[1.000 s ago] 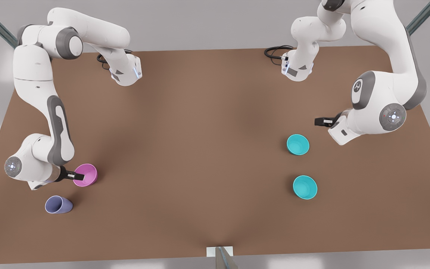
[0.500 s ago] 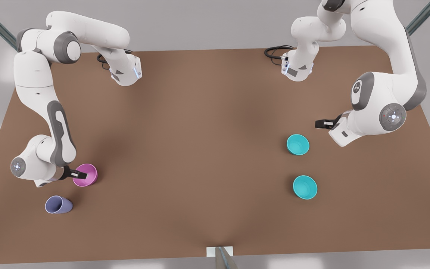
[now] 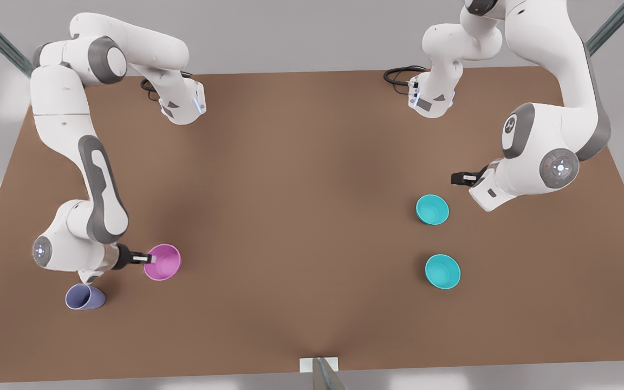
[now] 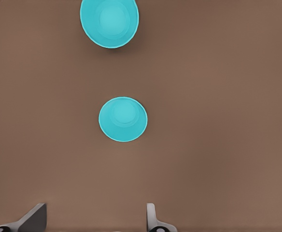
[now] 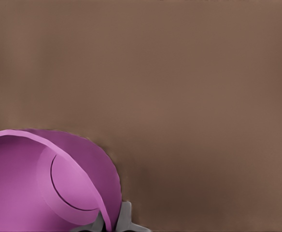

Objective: Stack the blue bowl on the pink bowl

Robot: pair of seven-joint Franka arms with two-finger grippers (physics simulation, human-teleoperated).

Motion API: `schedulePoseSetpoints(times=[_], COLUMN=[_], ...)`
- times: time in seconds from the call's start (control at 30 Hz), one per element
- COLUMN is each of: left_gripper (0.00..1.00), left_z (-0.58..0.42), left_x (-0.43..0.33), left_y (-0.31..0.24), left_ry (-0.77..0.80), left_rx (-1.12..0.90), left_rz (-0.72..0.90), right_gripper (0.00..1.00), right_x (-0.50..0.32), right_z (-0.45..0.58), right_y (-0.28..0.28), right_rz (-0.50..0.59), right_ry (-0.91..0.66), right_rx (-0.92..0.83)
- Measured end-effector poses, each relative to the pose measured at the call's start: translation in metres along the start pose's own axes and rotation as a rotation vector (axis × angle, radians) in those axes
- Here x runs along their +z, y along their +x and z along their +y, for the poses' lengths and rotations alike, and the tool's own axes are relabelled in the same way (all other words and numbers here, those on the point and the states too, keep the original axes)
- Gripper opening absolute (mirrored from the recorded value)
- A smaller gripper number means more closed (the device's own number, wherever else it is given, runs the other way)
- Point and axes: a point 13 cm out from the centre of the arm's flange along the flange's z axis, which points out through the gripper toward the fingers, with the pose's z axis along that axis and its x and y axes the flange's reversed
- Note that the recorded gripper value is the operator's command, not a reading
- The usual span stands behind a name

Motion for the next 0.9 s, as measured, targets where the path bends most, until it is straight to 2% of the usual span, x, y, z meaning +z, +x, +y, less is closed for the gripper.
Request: schedulePoseSetpoints(times=[0.1, 0.23, 0.33, 0.5, 0.53, 0.57, 0.7, 0.77, 0.83, 0.9], left_gripper=[1.0, 1.0, 1.0, 1.0, 1.0, 1.0, 1.0, 1.0, 0.68, 0.33], left_z=[0.001, 0.016, 0.05, 0.069, 0.069, 0.068, 0.058, 0.059, 0.059, 0.054], left_x=[0.009, 0.049, 0.13, 0.249, 0.262, 0.277, 0.303, 0.306, 0.309, 0.311], left_y=[0.0, -0.017, -0.009, -0.022, -0.028, -0.03, -0.05, -0.061, -0.069, -0.075], left_ry=[0.0, 0.01, 0.041, 0.17, 0.189, 0.202, 0.226, 0.228, 0.228, 0.245], left_rx=[-0.006, -0.038, -0.109, -0.186, -0.188, -0.187, -0.159, -0.146, -0.131, -0.126], left_rz=[0.019, 0.056, 0.134, 0.157, 0.143, 0.133, 0.058, 0.016, -0.015, -0.038], right_gripper=[0.21, 0.21, 0.21, 0.21, 0.88, 1.0, 1.0, 1.0, 1.0, 1.0], right_x=[0.021, 0.104, 0.173, 0.227, 0.23, 0.23, 0.216, 0.179, 0.097, 0.0], right_z=[0.161, 0.327, 0.377, 0.383, 0.384, 0.386, 0.395, 0.402, 0.395, 0.322], right_y=[0.014, 0.079, 0.116, 0.109, 0.107, 0.104, 0.09, 0.073, 0.042, -0.002], right_rz=[0.005, 0.009, 0.007, -0.039, -0.05, -0.062, -0.115, -0.167, -0.255, -0.301], right_ry=[-0.01, 0.077, 0.128, 0.13, 0.124, 0.117, 0.084, 0.052, 0.015, 0.025], right_rx=[-0.168, -0.354, -0.388, -0.289, -0.266, -0.243, -0.162, -0.12, -0.058, 0.068])
